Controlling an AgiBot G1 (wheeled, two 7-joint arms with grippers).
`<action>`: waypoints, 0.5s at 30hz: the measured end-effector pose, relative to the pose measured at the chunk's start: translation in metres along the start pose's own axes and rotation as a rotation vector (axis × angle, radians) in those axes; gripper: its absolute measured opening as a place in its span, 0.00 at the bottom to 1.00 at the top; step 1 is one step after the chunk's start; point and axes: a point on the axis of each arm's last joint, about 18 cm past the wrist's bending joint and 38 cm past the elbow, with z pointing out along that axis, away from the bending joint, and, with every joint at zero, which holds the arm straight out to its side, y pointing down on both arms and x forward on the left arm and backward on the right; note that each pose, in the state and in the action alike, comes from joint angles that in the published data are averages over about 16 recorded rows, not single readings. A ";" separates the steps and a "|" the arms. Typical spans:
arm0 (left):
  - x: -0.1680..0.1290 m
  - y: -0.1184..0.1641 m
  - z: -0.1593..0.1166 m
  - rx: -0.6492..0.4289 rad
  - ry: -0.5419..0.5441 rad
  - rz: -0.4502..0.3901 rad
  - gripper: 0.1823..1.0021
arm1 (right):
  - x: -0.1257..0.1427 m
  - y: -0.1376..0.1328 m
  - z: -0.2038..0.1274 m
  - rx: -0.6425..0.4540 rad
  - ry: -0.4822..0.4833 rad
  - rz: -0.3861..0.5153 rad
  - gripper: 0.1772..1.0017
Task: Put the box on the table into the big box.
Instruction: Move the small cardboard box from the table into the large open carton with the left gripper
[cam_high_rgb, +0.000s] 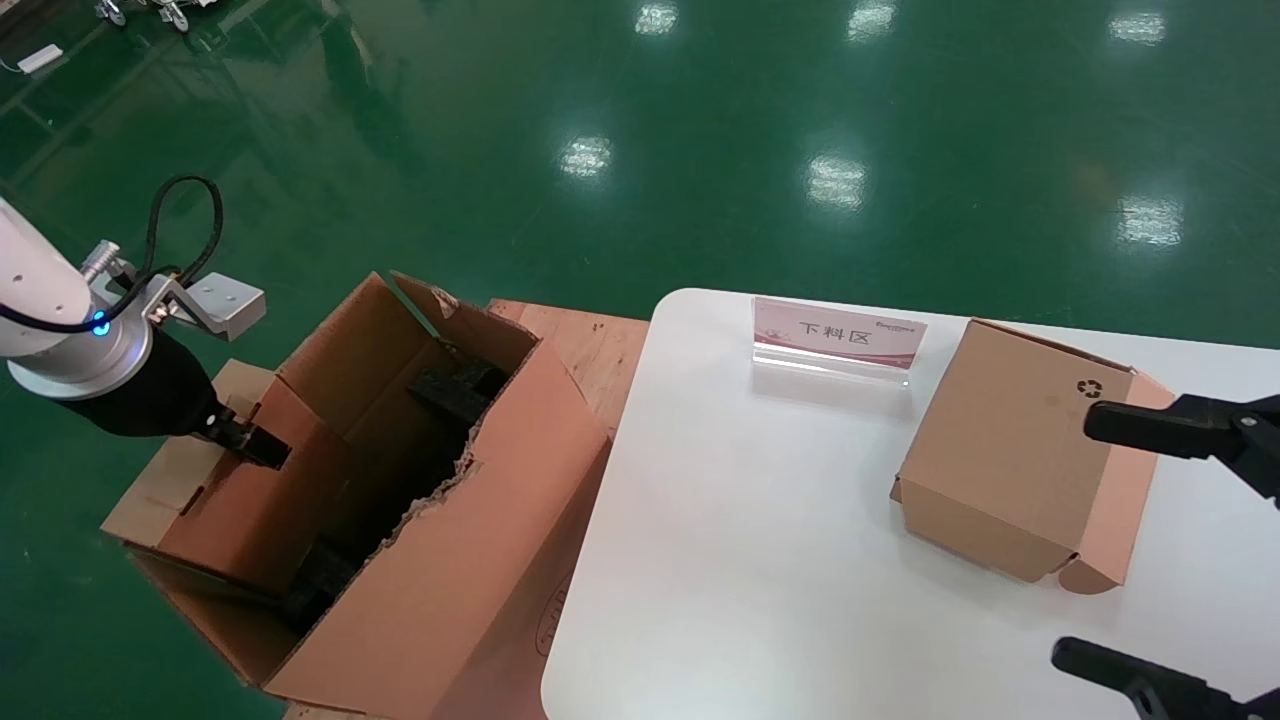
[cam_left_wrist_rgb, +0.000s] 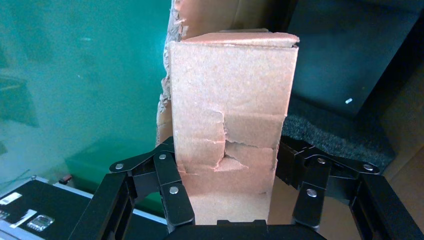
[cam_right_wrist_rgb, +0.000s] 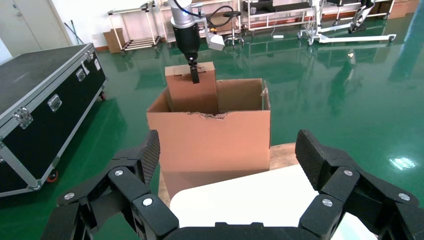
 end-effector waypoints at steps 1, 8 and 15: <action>0.000 -0.001 0.000 0.003 0.001 -0.004 0.15 | 0.000 0.000 0.000 0.000 0.000 0.000 0.99; 0.004 -0.003 0.003 0.025 0.017 -0.031 0.15 | 0.000 0.000 0.000 0.000 0.000 0.000 0.99; 0.008 -0.005 0.004 0.047 0.050 -0.056 0.15 | 0.000 0.000 0.000 0.000 0.000 0.000 0.99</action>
